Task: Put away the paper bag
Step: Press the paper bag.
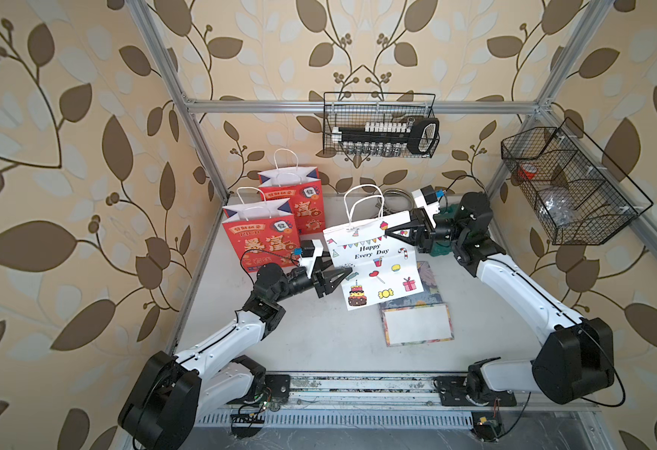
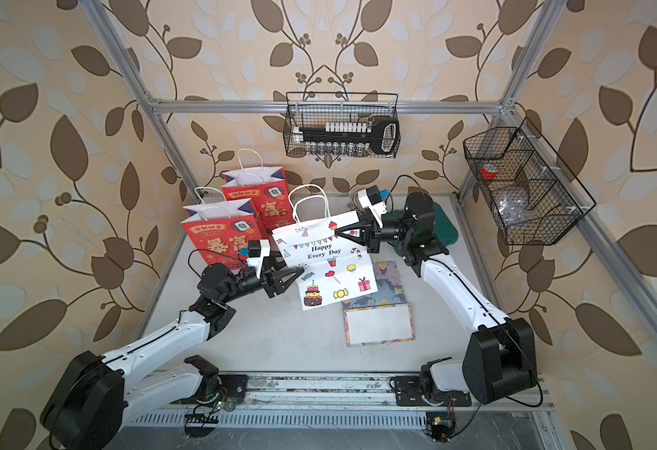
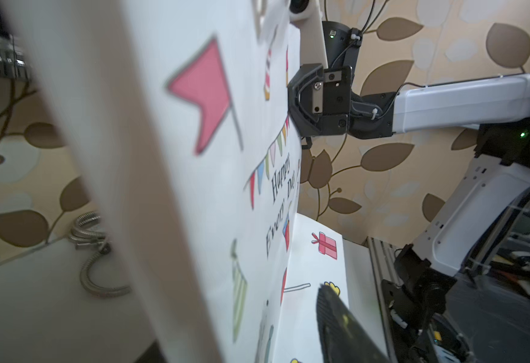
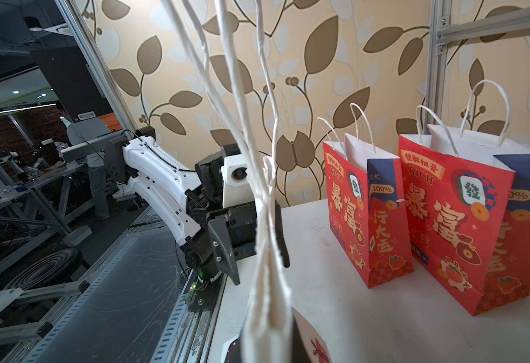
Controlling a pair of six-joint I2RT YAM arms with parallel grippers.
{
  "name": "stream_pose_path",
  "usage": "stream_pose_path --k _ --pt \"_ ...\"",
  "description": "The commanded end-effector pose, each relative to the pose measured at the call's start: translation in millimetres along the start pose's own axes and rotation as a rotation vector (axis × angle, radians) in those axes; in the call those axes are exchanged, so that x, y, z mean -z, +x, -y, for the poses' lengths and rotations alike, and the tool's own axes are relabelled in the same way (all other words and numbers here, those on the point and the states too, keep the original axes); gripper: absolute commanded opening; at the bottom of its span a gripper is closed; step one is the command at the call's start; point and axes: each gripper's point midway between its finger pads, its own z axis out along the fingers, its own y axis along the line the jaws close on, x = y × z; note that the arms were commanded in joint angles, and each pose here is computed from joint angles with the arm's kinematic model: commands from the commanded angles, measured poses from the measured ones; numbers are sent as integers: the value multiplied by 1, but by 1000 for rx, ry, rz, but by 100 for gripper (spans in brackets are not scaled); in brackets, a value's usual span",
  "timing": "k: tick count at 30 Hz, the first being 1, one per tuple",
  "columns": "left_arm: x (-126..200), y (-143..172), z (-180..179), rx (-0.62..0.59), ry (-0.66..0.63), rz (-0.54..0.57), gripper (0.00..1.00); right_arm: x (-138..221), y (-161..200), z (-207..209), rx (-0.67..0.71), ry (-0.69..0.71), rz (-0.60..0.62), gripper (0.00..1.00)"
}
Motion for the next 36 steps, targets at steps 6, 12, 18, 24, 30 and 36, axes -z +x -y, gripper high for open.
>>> stream_pose_path --k 6,12,18,24,30,36 --pt "-4 -45 14 -39 54 105 16 3 -6 -13 41 -21 -6 0" --pt "0 -69 9 -38 -15 175 71 4 -3 -17 42 -24 -15 0" --pt "-2 -83 20 -51 36 173 9 4 -3 -18 41 -26 -17 0" --pt "-3 -95 20 -31 26 182 5 4 -4 -23 44 -35 -20 0" --pt "-3 -70 5 34 -35 134 88 3 -13 -28 54 -43 -15 0" --pt "-7 -11 -7 139 -30 6 94 0 -20 -31 57 -53 -9 0"
